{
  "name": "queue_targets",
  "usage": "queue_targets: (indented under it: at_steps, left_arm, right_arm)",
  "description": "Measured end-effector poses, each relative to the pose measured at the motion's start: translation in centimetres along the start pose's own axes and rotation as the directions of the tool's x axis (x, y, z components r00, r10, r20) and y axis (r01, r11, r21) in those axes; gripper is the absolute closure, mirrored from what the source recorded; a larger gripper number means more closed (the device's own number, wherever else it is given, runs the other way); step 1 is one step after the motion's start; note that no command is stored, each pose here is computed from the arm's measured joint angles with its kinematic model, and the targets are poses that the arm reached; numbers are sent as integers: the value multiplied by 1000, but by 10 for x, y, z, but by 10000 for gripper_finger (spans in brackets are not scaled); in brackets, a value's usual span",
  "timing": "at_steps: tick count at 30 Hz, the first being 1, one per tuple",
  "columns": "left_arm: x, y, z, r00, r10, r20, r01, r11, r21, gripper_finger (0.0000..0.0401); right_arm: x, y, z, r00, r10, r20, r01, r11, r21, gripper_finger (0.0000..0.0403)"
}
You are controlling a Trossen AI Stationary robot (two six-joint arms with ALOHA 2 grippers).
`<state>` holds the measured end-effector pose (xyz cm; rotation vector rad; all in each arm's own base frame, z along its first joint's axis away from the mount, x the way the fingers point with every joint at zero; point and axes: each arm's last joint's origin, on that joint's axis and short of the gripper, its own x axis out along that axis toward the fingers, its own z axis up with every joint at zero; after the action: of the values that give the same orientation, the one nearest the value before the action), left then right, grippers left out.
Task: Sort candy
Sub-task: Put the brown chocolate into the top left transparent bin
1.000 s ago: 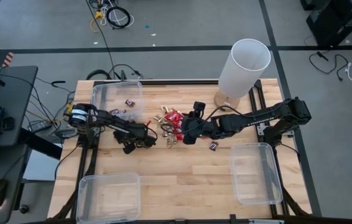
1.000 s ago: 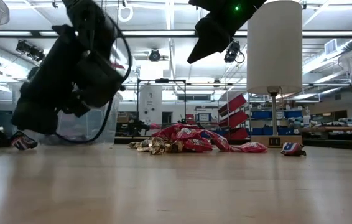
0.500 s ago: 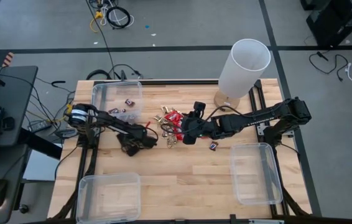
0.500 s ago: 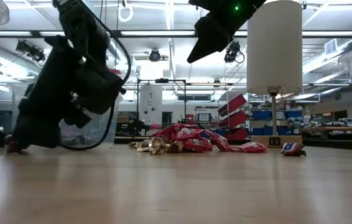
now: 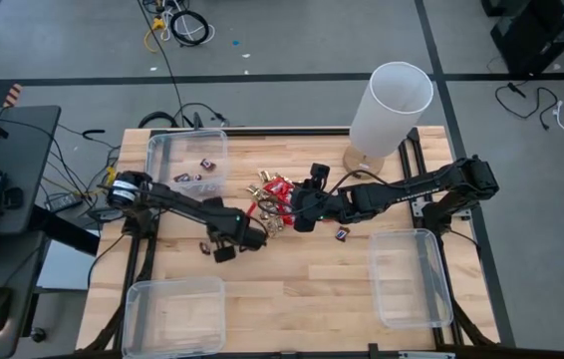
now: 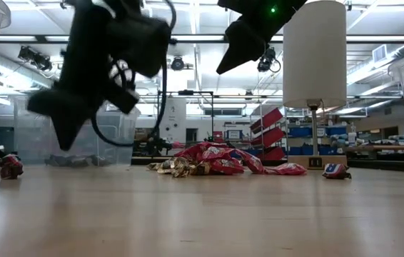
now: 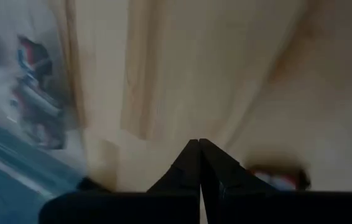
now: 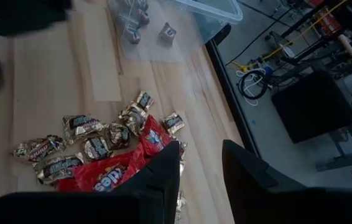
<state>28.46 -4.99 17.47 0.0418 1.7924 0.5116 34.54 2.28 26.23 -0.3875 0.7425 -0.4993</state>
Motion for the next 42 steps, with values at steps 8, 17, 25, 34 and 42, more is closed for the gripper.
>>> queue_targets:
  at_steps: [8, 17, 25, 34, 42]
  left_arm:
    - [-11, -12, -11, 990, -101, -97, 103, 995, 17, 389]
    - [-12, -15, -14, 989, -104, -106, 99, 994, -49, 351]
    - [-13, -19, -18, 996, -54, -74, 71, 965, 253, 312]
    - [-14, -22, -16, 995, -83, -62, 101, 911, 400, 254]
    - [-13, -21, -16, 997, -59, -46, 74, 835, 545, 236]
  right_arm:
    - [0, 0, 0, 1000, 2, 0, -2, 1000, 14, 295]
    - [0, 1, 0, 1000, 21, 2, -21, 1000, 21, 295]
    - [-1, 3, 0, 999, 53, 6, -53, 998, 35, 295]
    - [-1, 3, 0, 998, 54, 6, -55, 998, 38, 295]
    - [-1, 3, 0, 998, 55, 4, -55, 998, 43, 295]
